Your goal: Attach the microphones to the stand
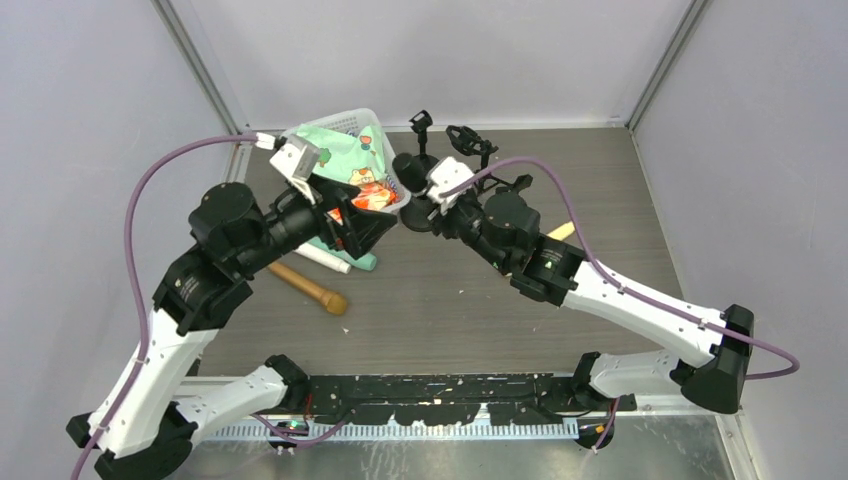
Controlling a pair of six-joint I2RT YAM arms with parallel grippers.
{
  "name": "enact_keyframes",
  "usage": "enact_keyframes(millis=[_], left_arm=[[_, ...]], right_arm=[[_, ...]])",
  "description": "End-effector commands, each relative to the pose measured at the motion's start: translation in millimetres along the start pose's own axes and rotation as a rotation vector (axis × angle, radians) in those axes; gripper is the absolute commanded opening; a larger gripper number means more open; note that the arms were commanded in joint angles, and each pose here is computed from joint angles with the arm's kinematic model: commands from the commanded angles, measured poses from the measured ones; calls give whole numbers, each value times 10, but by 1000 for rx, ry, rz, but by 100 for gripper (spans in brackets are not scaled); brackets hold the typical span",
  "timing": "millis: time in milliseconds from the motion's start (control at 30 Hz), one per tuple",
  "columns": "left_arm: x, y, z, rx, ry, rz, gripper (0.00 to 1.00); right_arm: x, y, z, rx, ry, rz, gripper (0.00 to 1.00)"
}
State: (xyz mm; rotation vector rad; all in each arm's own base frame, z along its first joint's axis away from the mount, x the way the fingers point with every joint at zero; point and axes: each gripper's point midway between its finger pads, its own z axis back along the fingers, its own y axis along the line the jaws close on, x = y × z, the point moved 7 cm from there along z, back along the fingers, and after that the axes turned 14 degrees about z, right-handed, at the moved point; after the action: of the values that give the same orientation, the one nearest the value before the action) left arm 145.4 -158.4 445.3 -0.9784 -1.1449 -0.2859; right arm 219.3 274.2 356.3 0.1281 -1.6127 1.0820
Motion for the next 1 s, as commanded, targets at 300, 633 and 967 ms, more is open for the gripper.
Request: enact_keyframes(millis=[300,633,967], left_arm=[[6,75,-176,-30,-97,-56,100],[-53,139,-276,-11,-76,-48,88],[-76,136,-315,-22,-49,-45,10]], right_arm=[[1245,-389,238,-18,-455,-1152,15],[1458,-304,238,154,-514,-1288,15],[1395,-359,213,72,-500,-1252,36]])
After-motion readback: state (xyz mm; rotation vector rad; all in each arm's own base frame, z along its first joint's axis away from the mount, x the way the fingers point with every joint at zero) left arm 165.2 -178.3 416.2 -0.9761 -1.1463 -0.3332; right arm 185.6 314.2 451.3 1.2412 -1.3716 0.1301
